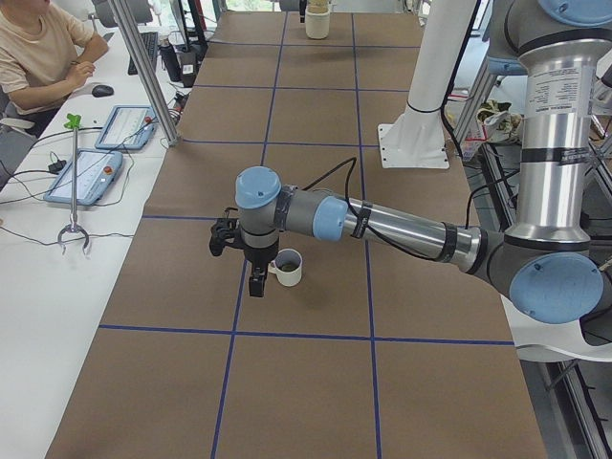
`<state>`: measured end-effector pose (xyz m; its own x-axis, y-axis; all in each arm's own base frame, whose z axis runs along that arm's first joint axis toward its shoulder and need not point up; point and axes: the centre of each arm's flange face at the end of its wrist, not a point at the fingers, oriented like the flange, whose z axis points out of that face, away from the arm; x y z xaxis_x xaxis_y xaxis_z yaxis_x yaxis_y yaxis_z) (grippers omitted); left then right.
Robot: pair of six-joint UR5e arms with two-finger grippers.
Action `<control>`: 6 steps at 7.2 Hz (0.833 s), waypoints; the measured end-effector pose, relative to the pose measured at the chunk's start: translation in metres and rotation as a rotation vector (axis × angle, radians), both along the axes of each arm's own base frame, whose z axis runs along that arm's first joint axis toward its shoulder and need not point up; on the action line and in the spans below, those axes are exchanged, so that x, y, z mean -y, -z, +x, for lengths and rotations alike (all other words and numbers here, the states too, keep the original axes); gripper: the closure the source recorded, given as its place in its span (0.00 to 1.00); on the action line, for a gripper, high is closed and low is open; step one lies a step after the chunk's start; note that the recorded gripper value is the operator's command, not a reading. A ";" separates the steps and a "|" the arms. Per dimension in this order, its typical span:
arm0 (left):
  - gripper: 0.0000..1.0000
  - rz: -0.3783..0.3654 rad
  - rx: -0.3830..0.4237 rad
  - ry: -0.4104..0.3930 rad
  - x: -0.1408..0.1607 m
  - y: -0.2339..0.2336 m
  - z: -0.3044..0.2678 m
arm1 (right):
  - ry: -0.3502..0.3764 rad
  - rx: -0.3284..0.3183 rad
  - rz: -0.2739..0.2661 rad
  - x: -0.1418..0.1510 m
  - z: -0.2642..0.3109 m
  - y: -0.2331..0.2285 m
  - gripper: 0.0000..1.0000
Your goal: Left arm hands cup to right arm to dump lemon
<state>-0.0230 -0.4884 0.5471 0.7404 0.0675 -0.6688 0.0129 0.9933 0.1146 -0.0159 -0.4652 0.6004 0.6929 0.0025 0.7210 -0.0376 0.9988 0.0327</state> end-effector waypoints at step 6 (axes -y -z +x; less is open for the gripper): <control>0.00 0.025 -0.023 -0.102 -0.008 -0.012 0.076 | 0.004 0.013 0.014 0.005 -0.002 0.008 0.00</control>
<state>0.0528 -0.4807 0.5596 0.7129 0.1590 -0.6830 -0.0855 0.9864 0.1404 -0.0182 -0.4706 0.5929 0.6836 -0.0104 0.7297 -0.0339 0.9984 0.0459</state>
